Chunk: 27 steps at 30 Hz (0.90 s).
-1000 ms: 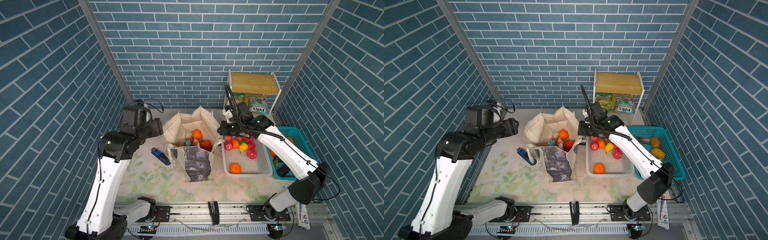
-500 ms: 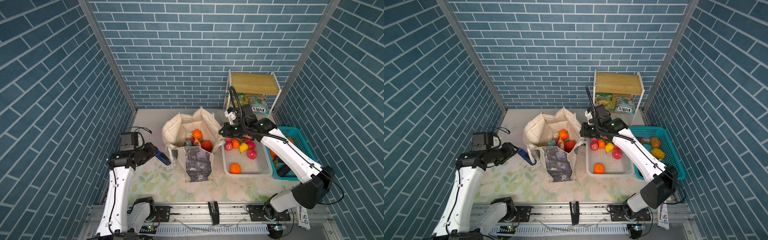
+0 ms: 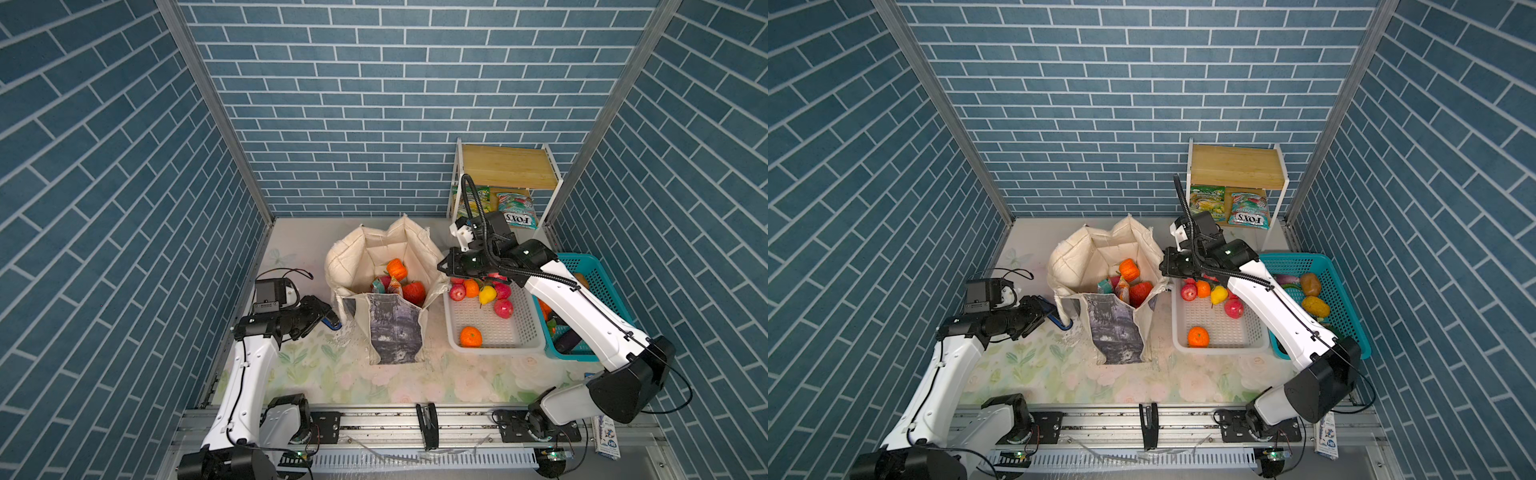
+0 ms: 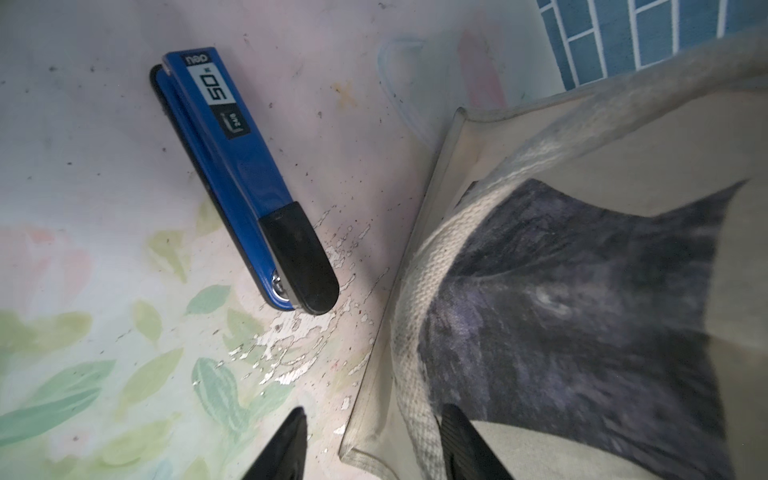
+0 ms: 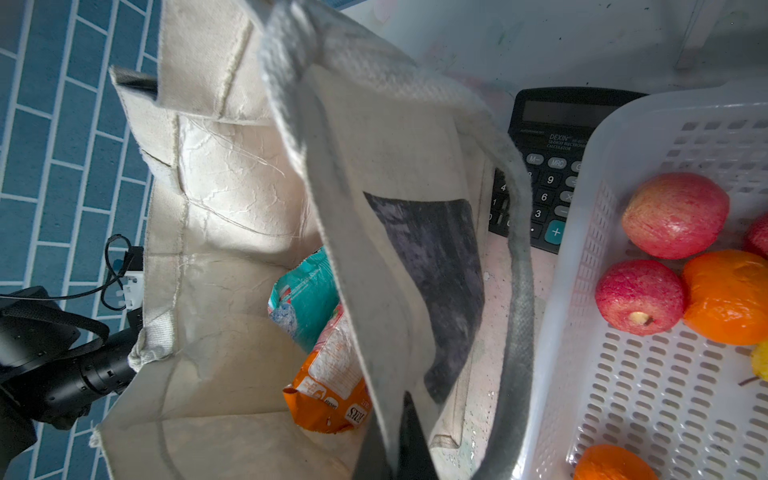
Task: Place the food into the grocery bag and tie it
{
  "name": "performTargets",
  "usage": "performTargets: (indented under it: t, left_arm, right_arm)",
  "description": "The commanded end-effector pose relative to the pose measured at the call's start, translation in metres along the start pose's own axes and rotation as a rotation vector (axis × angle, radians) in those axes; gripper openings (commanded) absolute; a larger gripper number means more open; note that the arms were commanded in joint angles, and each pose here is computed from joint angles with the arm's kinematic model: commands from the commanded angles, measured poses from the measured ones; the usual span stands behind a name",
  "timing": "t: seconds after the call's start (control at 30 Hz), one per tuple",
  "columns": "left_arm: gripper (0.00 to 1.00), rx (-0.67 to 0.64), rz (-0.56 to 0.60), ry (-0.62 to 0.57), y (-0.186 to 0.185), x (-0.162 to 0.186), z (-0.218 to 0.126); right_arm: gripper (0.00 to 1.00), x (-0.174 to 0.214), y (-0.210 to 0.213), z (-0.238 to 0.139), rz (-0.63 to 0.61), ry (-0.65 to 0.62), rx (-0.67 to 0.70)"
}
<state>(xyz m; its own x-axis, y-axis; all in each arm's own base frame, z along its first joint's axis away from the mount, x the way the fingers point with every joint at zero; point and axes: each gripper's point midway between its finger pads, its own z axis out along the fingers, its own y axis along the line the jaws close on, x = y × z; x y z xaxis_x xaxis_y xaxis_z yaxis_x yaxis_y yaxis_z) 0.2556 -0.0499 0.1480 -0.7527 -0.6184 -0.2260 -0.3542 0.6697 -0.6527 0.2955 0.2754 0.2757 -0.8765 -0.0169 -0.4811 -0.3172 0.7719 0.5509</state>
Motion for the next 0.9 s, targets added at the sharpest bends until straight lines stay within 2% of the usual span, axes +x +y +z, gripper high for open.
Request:
performTargets:
  t: [0.0,0.3,0.73,0.87]
  left_arm:
    - [0.54,0.054,0.0,-0.015,-0.007,-0.008,0.006]
    - [0.54,0.063,0.012,0.024,-0.01,-0.01,0.026]
    - [0.44,0.067,0.021,0.057,-0.011,-0.007,0.041]
    - [0.4,0.048,0.01,0.079,-0.002,0.001,0.047]
  right_arm:
    - [0.0,-0.002,0.009,-0.009,-0.02,-0.018,-0.042]
    - [0.0,-0.002,0.008,-0.004,-0.013,-0.007,-0.038]
    - [0.0,-0.002,0.006,-0.002,-0.008,-0.002,-0.03]
    - [0.0,-0.001,0.005,-0.001,-0.007,0.002,-0.028]
